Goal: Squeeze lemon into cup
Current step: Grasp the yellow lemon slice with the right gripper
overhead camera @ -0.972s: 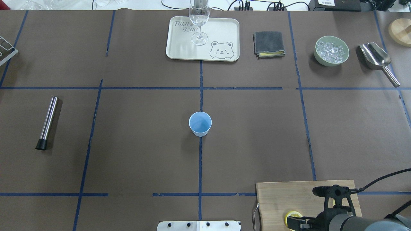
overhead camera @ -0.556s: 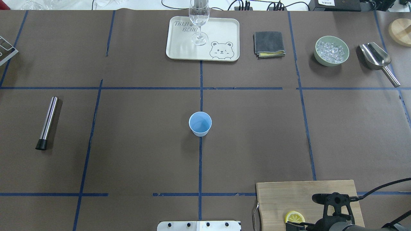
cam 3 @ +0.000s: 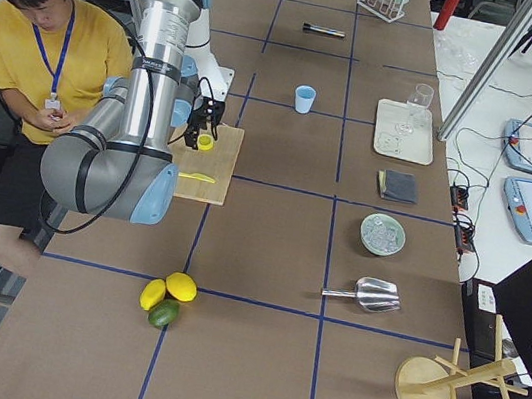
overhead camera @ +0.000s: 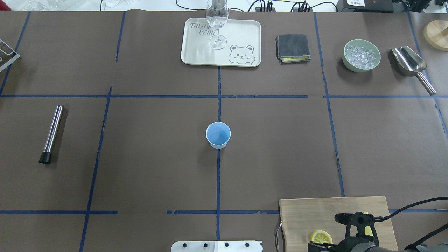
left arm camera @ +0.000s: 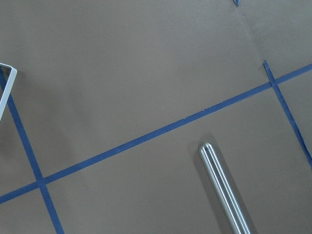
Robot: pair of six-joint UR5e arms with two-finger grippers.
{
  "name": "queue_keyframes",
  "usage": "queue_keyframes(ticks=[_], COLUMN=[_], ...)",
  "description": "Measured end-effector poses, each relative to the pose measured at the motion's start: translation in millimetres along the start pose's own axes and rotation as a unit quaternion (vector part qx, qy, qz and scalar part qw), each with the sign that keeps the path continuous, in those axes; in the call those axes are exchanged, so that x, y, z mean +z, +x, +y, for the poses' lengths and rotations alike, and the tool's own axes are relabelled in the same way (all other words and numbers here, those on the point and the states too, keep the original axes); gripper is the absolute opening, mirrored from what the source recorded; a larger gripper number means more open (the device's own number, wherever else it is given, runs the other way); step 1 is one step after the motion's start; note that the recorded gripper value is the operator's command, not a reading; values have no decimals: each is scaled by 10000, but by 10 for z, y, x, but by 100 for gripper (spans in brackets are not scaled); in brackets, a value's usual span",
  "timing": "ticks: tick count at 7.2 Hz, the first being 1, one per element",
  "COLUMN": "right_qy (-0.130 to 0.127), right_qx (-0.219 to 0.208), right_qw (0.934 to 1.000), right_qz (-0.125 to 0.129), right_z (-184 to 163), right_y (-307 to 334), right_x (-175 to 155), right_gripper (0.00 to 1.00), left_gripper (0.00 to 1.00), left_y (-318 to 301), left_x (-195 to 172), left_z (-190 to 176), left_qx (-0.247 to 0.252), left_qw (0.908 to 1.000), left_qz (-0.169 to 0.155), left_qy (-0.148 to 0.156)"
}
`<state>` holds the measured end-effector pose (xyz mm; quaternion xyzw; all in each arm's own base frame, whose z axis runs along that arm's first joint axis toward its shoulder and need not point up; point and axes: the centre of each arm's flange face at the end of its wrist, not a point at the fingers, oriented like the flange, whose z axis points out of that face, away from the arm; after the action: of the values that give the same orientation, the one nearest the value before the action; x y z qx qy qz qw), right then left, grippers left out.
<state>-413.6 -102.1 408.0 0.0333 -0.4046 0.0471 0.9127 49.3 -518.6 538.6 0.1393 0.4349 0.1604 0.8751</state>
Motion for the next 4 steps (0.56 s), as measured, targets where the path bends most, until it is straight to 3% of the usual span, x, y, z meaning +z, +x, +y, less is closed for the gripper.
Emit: queue_keyframes(ticks=[4], right_qy=[112], right_qx=[80], right_qw=[9999], right_qz=[39], right_z=[-86], right_y=[-177], right_x=[80], right_gripper=[100], left_gripper=[100], left_y=[22], left_x=[-24], left_z=[10], left_qx=[13], left_qw=[10000], left_qz=[-1], left_qy=[18])
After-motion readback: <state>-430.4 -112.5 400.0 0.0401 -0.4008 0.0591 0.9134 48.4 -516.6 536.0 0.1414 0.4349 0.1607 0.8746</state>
